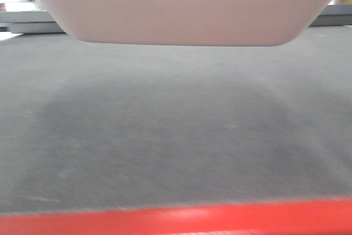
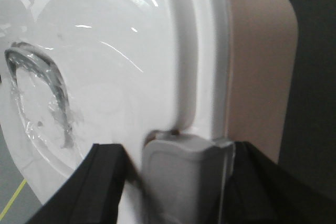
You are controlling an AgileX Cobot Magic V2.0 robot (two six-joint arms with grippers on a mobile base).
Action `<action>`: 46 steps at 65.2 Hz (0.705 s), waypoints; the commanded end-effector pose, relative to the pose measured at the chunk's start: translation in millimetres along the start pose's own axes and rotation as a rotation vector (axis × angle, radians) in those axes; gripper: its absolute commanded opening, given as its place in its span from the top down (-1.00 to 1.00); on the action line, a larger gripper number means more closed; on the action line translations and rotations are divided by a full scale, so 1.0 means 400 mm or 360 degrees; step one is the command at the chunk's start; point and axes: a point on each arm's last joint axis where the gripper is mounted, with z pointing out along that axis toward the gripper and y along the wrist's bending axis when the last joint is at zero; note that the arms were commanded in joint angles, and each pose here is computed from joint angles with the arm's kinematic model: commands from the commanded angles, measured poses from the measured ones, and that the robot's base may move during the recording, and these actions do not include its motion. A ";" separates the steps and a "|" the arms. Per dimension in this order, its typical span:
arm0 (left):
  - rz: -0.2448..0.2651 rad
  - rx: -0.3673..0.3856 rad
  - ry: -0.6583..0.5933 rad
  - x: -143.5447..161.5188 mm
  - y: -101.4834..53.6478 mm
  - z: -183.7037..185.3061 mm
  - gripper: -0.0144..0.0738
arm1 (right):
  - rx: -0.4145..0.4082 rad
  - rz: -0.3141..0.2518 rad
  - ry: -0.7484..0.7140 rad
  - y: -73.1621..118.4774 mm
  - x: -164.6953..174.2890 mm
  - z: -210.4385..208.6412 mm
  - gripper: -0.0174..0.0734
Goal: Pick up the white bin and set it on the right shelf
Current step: 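Carry the bin with both grippers past the red table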
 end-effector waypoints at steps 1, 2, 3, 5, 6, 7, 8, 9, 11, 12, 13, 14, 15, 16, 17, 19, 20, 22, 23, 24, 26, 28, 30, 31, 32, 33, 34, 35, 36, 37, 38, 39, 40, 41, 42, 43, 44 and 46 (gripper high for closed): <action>-0.0004 0.0255 -0.0134 -0.027 -0.077 -0.023 0.27 | -0.0364 -0.0011 -0.0073 0.089 -0.020 -0.024 -0.11; -0.0004 0.0255 -0.0134 -0.027 -0.077 -0.023 0.27 | -0.0364 -0.0011 -0.0073 0.089 -0.020 -0.024 -0.11; -0.0004 0.0255 -0.0134 -0.027 -0.077 -0.023 0.27 | -0.0364 -0.0011 -0.0073 0.089 -0.020 -0.024 -0.11; -0.0004 0.0255 -0.0134 -0.027 -0.077 -0.023 0.27 | -0.0363 -0.0011 -0.0074 0.089 -0.020 -0.024 -0.11; -0.0004 0.0255 -0.0134 -0.027 -0.077 -0.023 0.27 | -0.0363 -0.0011 -0.0074 0.089 -0.020 -0.024 -0.11; -0.0004 0.0255 -0.0134 -0.027 -0.077 -0.023 0.27 | -0.0363 -0.0011 -0.0074 0.089 -0.020 -0.024 -0.11; -0.0004 0.0255 -0.0134 -0.027 -0.077 -0.023 0.27 | -0.0362 -0.0010 -0.0076 0.089 -0.021 -0.024 -0.11; -0.0004 0.0255 -0.0134 -0.027 -0.077 -0.023 0.27 | -0.0361 -0.0010 -0.0077 0.089 -0.021 -0.024 -0.11; -0.0004 0.0255 -0.0134 -0.027 -0.077 -0.023 0.27 | -0.0360 -0.0010 -0.0078 0.089 -0.021 -0.024 -0.11; -0.0004 0.0255 -0.0134 -0.027 -0.077 -0.023 0.27 | -0.0360 -0.0010 -0.0078 0.089 -0.021 -0.024 -0.11; -0.0004 0.0255 -0.0134 -0.027 -0.077 -0.023 0.27 | -0.0360 -0.0010 -0.0078 0.089 -0.021 -0.024 -0.11; -0.0004 0.0255 -0.0134 -0.027 -0.077 -0.023 0.27 | -0.0360 -0.0010 -0.0078 0.089 -0.021 -0.024 -0.11; -0.0004 0.0255 -0.0134 -0.027 -0.077 -0.023 0.27 | -0.0360 -0.0010 -0.0078 0.089 -0.021 -0.024 -0.11; -0.0004 0.0255 -0.0134 -0.027 -0.077 -0.023 0.27 | -0.0360 -0.0010 -0.0078 0.089 -0.021 -0.024 -0.11; -0.0004 0.0255 -0.0134 -0.027 -0.077 -0.023 0.27 | -0.0360 -0.0010 -0.0078 0.089 -0.021 -0.024 -0.11; -0.0004 0.0255 -0.0134 -0.027 -0.077 -0.023 0.27 | -0.0360 -0.0010 -0.0078 0.089 -0.021 -0.024 -0.11; -0.0004 0.0255 -0.0134 -0.027 -0.077 -0.023 0.27 | -0.0360 -0.0010 -0.0078 0.089 -0.021 -0.024 -0.11; -0.0004 0.0255 -0.0134 -0.027 -0.077 -0.023 0.27 | -0.0360 -0.0010 -0.0078 0.089 -0.021 -0.024 -0.11; -0.0004 0.0255 -0.0134 -0.027 -0.077 -0.023 0.27 | -0.0360 -0.0010 -0.0078 0.089 -0.021 -0.024 -0.11; -0.0004 0.0255 -0.0134 -0.027 -0.077 -0.023 0.27 | -0.0360 -0.0010 -0.0078 0.089 -0.021 -0.024 -0.11; -0.0004 0.0255 -0.0134 -0.027 -0.077 -0.023 0.27 | -0.0360 -0.0010 -0.0078 0.089 -0.021 -0.024 -0.11; -0.0004 0.0255 -0.0134 -0.027 -0.077 -0.023 0.27 | -0.0360 -0.0010 -0.0078 0.089 -0.021 -0.024 -0.11; -0.0004 0.0255 -0.0134 -0.027 -0.077 -0.023 0.27 | -0.0360 -0.0010 -0.0078 0.089 -0.021 -0.024 -0.11; -0.0004 0.0255 -0.0134 -0.027 -0.077 -0.023 0.27 | -0.0360 -0.0010 -0.0078 0.089 -0.021 -0.024 -0.11; -0.0004 0.0255 -0.0134 -0.027 -0.077 -0.023 0.27 | -0.0360 -0.0010 -0.0078 0.089 -0.021 -0.024 -0.11; -0.0004 0.0255 -0.0134 -0.027 -0.077 -0.023 0.27 | -0.0360 -0.0010 -0.0078 0.089 -0.021 -0.024 -0.11; -0.0004 0.0255 -0.0134 -0.027 -0.077 -0.023 0.27 | -0.0360 -0.0010 -0.0078 0.089 -0.021 -0.024 -0.11; -0.0004 0.0255 -0.0134 -0.027 -0.077 -0.023 0.27 | -0.0360 -0.0010 -0.0078 0.089 -0.021 -0.024 -0.11; -0.0004 0.0255 -0.0134 -0.027 -0.077 -0.023 0.27 | -0.0360 -0.0010 -0.0078 0.089 -0.021 -0.024 -0.11; -0.0004 0.0255 -0.0134 -0.027 -0.077 -0.023 0.27 | -0.0360 -0.0010 -0.0078 0.089 -0.021 -0.024 -0.11; -0.0004 0.0255 -0.0134 -0.027 -0.077 -0.023 0.27 | -0.0360 -0.0010 -0.0078 0.089 -0.021 -0.024 -0.11; -0.0004 0.0255 -0.0134 -0.027 -0.077 -0.023 0.27 | -0.0360 -0.0010 -0.0078 0.089 -0.021 -0.024 -0.11; -0.0004 0.0255 -0.0134 -0.027 -0.077 -0.023 0.27 | -0.0360 -0.0010 -0.0078 0.089 -0.021 -0.024 -0.11; -0.0004 0.0255 -0.0134 -0.027 -0.077 -0.023 0.27 | -0.0360 -0.0010 -0.0078 0.089 -0.021 -0.024 -0.11; -0.0004 0.0255 -0.0134 -0.027 -0.077 -0.023 0.27 | -0.0360 -0.0010 -0.0078 0.089 -0.021 -0.024 -0.11; -0.0004 0.0255 -0.0134 -0.027 -0.077 -0.023 0.27 | -0.0360 -0.0010 -0.0078 0.089 -0.021 -0.024 -0.11; -0.0004 0.0255 -0.0134 -0.027 -0.077 -0.023 0.27 | -0.0360 -0.0010 -0.0078 0.089 -0.021 -0.024 -0.11; -0.0004 0.0255 -0.0134 -0.027 -0.077 -0.023 0.27 | -0.0360 -0.0010 -0.0078 0.089 -0.021 -0.024 -0.11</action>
